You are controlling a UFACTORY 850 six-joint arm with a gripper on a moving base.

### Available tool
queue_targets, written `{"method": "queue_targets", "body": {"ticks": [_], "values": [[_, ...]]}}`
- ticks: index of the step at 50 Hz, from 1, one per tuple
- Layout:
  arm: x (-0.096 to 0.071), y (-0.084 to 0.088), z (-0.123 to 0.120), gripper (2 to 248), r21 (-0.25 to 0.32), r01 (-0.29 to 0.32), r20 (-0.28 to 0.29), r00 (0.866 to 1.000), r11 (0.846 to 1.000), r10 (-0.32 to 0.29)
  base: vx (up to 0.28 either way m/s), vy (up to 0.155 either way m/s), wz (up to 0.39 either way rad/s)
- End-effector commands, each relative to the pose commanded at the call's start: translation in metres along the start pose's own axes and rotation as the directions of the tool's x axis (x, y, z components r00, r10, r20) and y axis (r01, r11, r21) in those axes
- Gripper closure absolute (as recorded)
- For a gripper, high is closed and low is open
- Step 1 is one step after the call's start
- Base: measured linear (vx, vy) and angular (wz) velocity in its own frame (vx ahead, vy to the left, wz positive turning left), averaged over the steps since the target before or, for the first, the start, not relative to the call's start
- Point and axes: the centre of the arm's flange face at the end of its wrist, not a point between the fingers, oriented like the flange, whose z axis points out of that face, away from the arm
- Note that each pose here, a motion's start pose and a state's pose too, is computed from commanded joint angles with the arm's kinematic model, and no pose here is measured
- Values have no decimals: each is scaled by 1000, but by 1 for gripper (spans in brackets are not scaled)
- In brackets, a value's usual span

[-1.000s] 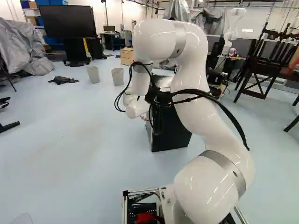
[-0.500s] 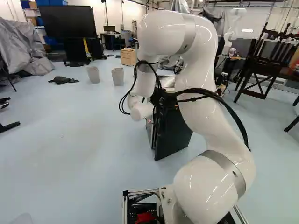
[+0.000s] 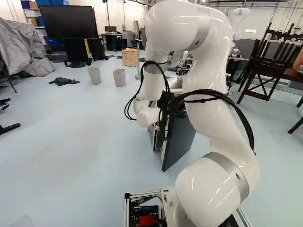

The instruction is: Grab a drink from the fridge

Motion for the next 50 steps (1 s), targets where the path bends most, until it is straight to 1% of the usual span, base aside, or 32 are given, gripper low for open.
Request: {"method": "queue_targets", "body": {"ticks": [17, 50], "values": [[2, 34, -6, 3, -25, 29, 10, 1000, 999, -29, 0, 0, 0], [8, 97, -17, 3, -80, 79, 10, 997, 994, -79, 0, 0, 0]]}}
